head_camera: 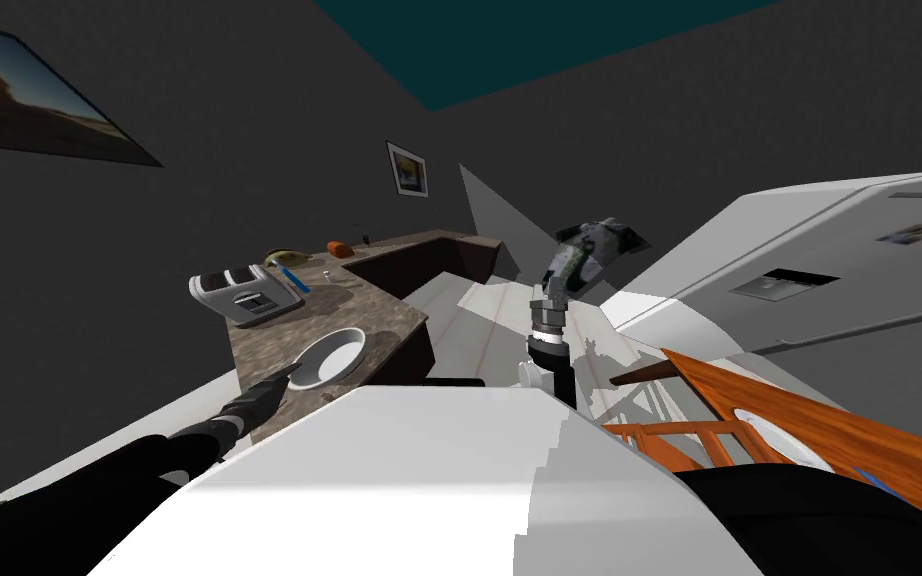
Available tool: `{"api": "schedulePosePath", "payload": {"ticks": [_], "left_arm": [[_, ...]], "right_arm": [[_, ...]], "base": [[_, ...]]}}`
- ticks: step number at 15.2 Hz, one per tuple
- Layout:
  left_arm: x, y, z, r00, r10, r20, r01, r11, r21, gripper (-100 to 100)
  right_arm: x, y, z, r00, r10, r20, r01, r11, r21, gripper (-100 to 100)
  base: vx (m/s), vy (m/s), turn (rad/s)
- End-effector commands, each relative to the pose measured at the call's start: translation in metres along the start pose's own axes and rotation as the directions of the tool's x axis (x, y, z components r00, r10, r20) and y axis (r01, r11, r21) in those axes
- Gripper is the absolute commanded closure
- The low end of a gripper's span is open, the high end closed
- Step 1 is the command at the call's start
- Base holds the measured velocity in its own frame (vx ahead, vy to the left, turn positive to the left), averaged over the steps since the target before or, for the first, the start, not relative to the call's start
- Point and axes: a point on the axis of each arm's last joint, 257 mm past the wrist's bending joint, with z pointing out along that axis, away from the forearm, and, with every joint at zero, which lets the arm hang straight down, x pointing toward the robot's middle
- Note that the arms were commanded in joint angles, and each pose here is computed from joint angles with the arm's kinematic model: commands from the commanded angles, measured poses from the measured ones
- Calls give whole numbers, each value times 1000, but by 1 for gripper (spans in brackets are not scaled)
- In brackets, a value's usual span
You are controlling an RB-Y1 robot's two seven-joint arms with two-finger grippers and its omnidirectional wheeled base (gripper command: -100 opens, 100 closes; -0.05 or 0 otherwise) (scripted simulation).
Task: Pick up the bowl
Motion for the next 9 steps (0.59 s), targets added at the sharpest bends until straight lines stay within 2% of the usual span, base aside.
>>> {"api": "schedulePosePath", "payload": {"ticks": [1, 2, 4, 5, 7, 8, 9], "left_arm": [[1, 11, -2, 1000, -2, -12, 2, 999, -43, -100], [-7, 23, -9, 1000, -11, -12, 10, 997, -79, -100], [-4, 29, -10, 1000, -12, -23, 9, 995, -103, -100], [-9, 42, -18, 999, -21, -28, 17, 989, -146, -100], [-7, 46, -18, 999, -22, -34, 17, 987, -160, -100], [-12, 58, -27, 999, -33, -38, 24, 980, -199, -100], [-10, 61, -28, 998, -34, -45, 24, 977, -213, -100]], "right_arm": [[0, 0, 0, 1000, 0, 0, 0, 1000, 0, 0], [0, 0, 0, 1000, 0, 0, 0, 1000, 0, 0], [0, 0, 0, 1000, 0, 0, 0, 1000, 0, 0], [0, 0, 0, 1000, 0, 0, 0, 1000, 0, 0], [0, 0, 0, 1000, 0, 0, 0, 1000, 0, 0], [0, 0, 0, 1000, 0, 0, 0, 1000, 0, 0], [0, 0, 0, 1000, 0, 0, 0, 1000, 0, 0]], "base": [[52, -21, -13], [63, -19, -88], [54, -15, -64], [46, -21, -94], [51, -19, -62], [47, -16, -84], [51, -16, -90]]}}
